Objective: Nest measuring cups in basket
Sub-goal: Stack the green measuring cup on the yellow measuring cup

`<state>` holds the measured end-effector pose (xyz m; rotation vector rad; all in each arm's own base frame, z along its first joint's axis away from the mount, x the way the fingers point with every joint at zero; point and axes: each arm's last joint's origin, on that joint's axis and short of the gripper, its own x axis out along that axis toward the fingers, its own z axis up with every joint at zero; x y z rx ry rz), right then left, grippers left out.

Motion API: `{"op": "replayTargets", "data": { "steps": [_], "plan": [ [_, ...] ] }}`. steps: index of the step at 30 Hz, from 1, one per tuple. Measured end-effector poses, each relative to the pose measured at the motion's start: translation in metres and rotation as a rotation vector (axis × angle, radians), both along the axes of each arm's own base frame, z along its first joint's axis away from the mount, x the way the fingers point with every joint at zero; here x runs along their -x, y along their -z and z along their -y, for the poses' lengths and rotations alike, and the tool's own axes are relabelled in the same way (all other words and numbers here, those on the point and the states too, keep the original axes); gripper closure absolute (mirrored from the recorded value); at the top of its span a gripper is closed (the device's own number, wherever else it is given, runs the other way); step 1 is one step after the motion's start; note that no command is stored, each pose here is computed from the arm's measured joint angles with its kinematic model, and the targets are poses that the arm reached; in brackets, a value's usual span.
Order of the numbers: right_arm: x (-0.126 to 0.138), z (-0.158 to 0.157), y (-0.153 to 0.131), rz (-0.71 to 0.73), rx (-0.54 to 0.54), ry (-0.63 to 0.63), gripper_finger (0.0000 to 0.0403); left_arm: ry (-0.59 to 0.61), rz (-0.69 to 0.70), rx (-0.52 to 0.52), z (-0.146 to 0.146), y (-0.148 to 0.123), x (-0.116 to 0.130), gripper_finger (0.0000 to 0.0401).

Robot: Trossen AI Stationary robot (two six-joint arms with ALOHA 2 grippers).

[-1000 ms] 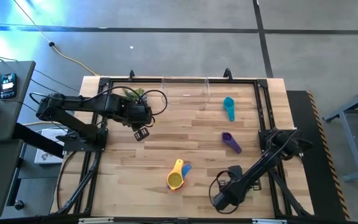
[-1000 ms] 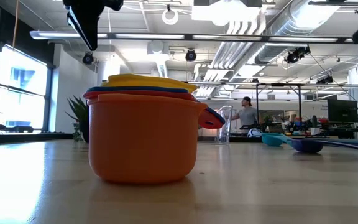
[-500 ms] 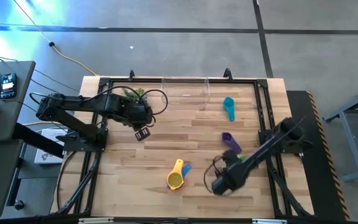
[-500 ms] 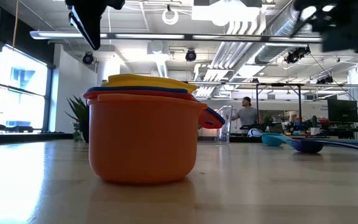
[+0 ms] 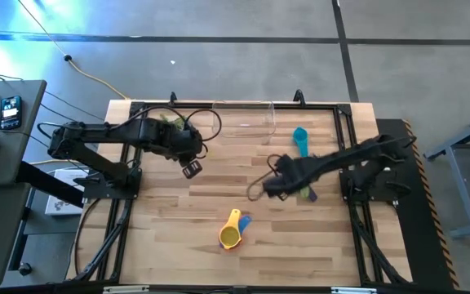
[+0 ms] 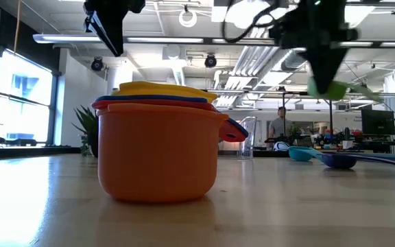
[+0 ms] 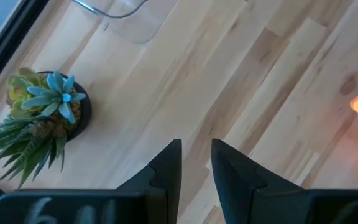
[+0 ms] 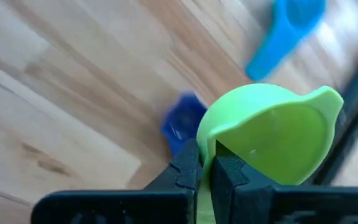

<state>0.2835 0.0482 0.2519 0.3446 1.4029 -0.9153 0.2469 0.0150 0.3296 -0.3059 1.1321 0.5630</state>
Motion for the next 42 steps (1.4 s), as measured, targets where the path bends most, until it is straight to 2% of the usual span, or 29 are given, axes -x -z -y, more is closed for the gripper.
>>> {"op": "replayTargets", "data": {
  "steps": [4, 11, 15, 27, 35, 42],
  "plan": [
    [-0.016, 0.025, 0.005, 0.046, -0.015, -0.068, 0.0399, -0.021, 0.001, 0.023, -0.006, 0.000, 0.000, 0.0323],
    [-0.022, 0.056, 0.005, 0.088, 0.037, 0.009, 0.0399, -0.039, -0.004, 0.013, -0.016, 0.000, 0.001, 0.0323],
    [-0.022, 0.067, 0.005, 0.076, 0.080, 0.012, 0.0399, -0.040, -0.011, -0.010, -0.022, 0.000, 0.002, 0.0323],
    [-0.022, 0.064, 0.003, 0.073, 0.229, -0.030, 0.0399, -0.075, -0.026, -0.103, -0.029, -0.001, 0.003, 0.0323],
    [-0.022, 0.065, 0.003, 0.051, 0.255, -0.071, 0.0399, -0.086, -0.028, -0.133, -0.030, -0.001, 0.003, 0.0323],
    [-0.020, 0.082, 0.002, -0.012, 0.273, -0.097, 0.0399, -0.099, -0.028, -0.160, -0.031, -0.002, 0.003, 0.0323]
  ]
}}
